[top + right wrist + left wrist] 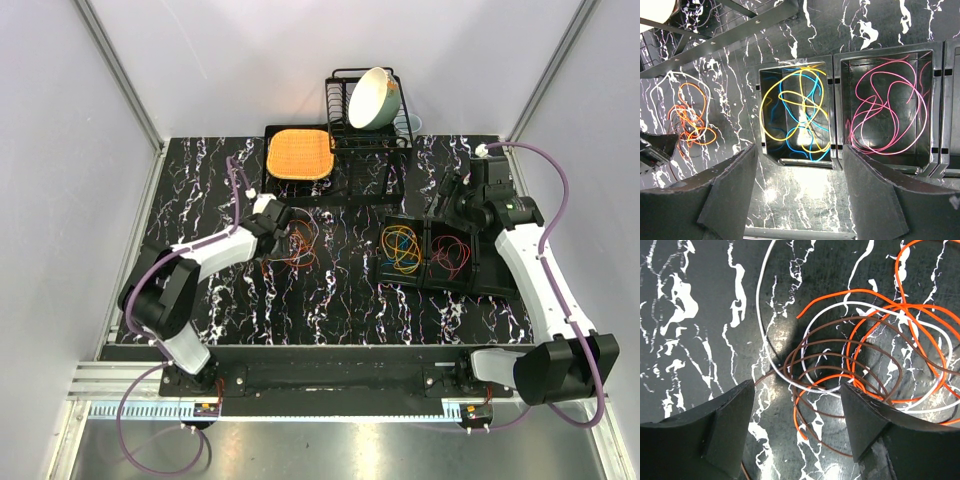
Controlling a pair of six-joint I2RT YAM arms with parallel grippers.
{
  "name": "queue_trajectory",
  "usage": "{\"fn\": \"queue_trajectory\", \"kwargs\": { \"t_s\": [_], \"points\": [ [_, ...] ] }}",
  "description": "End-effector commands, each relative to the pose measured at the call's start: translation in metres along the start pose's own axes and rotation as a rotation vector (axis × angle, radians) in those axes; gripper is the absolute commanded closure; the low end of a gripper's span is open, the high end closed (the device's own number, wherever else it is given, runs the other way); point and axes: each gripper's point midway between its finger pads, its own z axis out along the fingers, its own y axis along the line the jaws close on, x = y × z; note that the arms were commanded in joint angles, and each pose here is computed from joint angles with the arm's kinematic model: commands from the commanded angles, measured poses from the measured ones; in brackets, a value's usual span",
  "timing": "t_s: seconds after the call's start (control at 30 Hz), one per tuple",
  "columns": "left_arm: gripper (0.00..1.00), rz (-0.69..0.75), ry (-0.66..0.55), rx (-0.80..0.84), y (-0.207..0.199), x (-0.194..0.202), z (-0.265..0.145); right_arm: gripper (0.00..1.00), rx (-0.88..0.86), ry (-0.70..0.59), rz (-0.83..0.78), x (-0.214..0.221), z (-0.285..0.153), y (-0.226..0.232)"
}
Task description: Untangle the cables
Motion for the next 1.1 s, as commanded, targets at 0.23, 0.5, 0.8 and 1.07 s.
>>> {"fn": "queue_trajectory", "kwargs": {
  "t_s": [0.23,0.5,0.8,1.07],
  "points": [
    [0.54,-0.006,-0.003,-0.008,-0.008,0.002,0.023,0.25,-0.018,-0.014,-0.012,-0.008,0.002,0.006],
    [1.00,-0.036,-0.058,0.024,-0.009,-0.024,-0.002,0.26,-0.017,-0.006,-0.010,-0.008,0.006,0.006],
    [1.00,-0.058,-0.246,0.168,-0.013,-0.122,-0.126,0.26,-0.109,-0.030,0.009,-0.018,-0.006,0.027],
    [1.00,0.057,-0.518,0.483,-0.020,-0.199,-0.292,0.21,-0.518,-0.099,-0.023,-0.033,-0.068,0.100]
  ]
}}
